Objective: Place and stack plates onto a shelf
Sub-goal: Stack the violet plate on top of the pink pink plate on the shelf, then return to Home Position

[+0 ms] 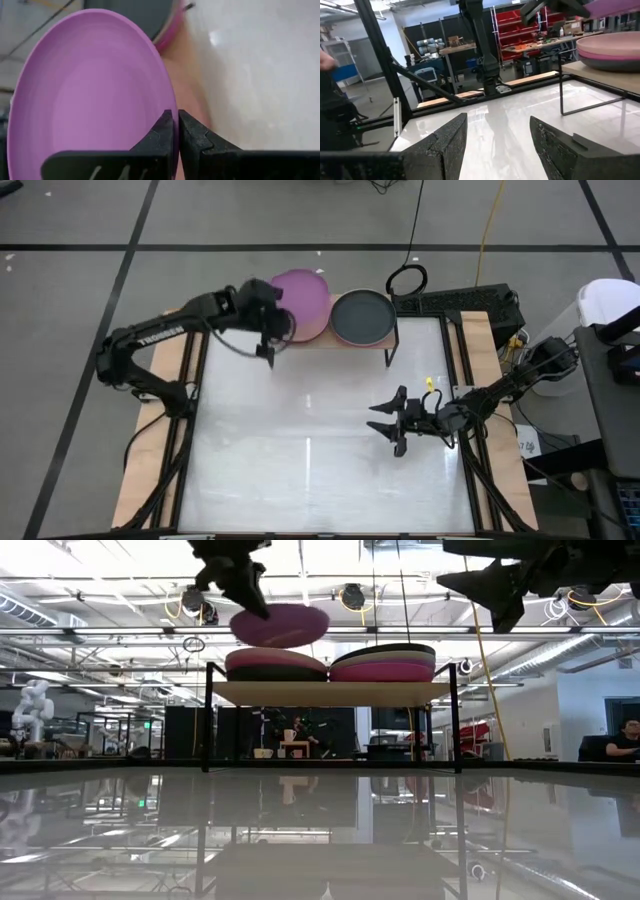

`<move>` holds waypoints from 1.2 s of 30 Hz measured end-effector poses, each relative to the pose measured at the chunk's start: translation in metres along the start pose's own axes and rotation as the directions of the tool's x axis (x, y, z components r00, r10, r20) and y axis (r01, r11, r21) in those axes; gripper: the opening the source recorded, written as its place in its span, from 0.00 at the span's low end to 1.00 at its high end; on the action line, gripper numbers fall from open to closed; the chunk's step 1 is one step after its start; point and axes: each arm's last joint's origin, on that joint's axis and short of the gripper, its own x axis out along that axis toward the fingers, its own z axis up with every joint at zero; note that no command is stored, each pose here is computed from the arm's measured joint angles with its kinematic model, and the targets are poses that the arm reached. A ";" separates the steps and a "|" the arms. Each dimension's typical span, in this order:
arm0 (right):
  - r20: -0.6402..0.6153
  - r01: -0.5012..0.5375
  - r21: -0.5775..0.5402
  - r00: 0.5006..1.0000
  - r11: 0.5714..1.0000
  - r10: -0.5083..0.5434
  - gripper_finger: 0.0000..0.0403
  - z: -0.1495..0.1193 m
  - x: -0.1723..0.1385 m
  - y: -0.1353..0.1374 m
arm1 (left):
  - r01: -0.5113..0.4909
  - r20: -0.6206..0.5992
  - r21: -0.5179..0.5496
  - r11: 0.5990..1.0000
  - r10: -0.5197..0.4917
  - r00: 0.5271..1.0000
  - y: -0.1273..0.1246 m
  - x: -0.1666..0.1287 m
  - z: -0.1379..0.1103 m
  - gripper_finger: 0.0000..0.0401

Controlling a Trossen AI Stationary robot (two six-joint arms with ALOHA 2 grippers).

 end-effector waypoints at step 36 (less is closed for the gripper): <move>-0.041 0.011 -0.009 0.999 1.000 -0.011 0.49 -0.005 0.000 -0.001 | -0.138 0.028 -0.083 0.987 0.140 0.990 -0.014 0.008 0.002 0.46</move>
